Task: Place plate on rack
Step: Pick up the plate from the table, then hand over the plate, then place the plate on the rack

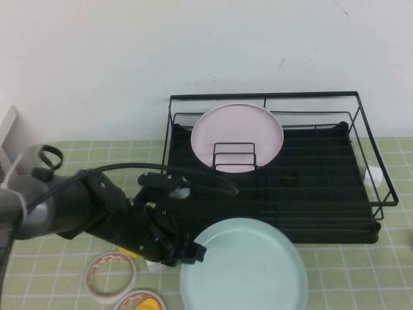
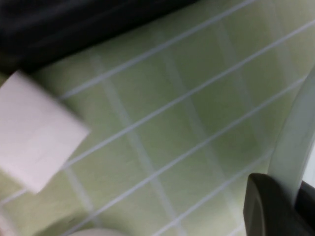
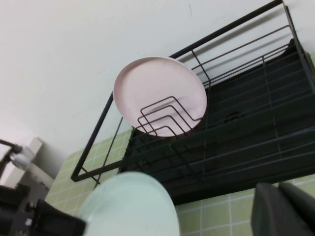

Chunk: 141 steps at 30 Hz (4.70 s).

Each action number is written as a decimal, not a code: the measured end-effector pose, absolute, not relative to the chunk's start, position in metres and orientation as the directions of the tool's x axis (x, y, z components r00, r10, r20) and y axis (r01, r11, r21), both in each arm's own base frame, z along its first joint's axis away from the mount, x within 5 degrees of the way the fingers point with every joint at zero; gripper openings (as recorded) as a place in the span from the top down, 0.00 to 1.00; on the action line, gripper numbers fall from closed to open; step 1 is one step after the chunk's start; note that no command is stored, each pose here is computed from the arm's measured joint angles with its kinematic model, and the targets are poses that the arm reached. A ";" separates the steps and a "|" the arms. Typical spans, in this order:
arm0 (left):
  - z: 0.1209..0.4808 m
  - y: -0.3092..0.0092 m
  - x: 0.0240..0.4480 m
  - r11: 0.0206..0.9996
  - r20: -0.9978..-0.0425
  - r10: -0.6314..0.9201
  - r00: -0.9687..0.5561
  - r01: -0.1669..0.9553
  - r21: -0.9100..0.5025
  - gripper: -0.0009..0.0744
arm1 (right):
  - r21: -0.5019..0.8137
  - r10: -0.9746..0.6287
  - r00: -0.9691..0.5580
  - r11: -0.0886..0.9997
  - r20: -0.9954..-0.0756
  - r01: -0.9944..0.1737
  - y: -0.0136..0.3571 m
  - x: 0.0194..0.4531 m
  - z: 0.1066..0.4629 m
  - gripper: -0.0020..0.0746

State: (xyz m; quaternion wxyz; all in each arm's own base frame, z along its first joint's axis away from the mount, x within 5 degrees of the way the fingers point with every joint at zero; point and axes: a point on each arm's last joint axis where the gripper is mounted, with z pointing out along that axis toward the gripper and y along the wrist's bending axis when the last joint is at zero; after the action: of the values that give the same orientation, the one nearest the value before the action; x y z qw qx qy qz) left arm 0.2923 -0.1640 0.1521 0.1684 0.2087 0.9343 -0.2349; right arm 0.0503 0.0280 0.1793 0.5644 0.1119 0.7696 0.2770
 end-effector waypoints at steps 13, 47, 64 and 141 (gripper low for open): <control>0.257 -0.164 0.278 0.680 -0.804 0.252 -0.539 0.689 -0.249 0.98 | 0.655 0.561 -0.387 0.735 -0.732 -0.173 0.035 0.049 0.192 0.88; 0.335 -0.147 0.241 0.658 -0.956 0.135 -0.261 0.745 -0.111 0.98 | 0.484 -0.026 -0.540 0.409 -0.841 -0.774 0.114 0.238 0.276 0.37; 0.333 -0.146 0.242 0.681 -0.945 0.123 -0.303 0.718 -0.142 0.49 | 0.129 -0.157 -0.250 0.538 -0.955 -0.833 0.118 0.264 0.279 0.79; 0.285 -0.043 0.138 0.937 -0.732 0.083 -0.676 0.302 -0.174 0.99 | -0.175 -0.714 -0.043 0.229 -0.699 -0.957 0.166 0.522 0.183 0.78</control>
State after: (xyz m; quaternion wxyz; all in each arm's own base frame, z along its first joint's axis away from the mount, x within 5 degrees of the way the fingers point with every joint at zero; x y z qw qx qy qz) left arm 0.1380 -0.0425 0.2845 0.3881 0.1064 0.9044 -0.1417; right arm 0.5218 0.1662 0.1829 0.3510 -0.5959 0.7011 0.1736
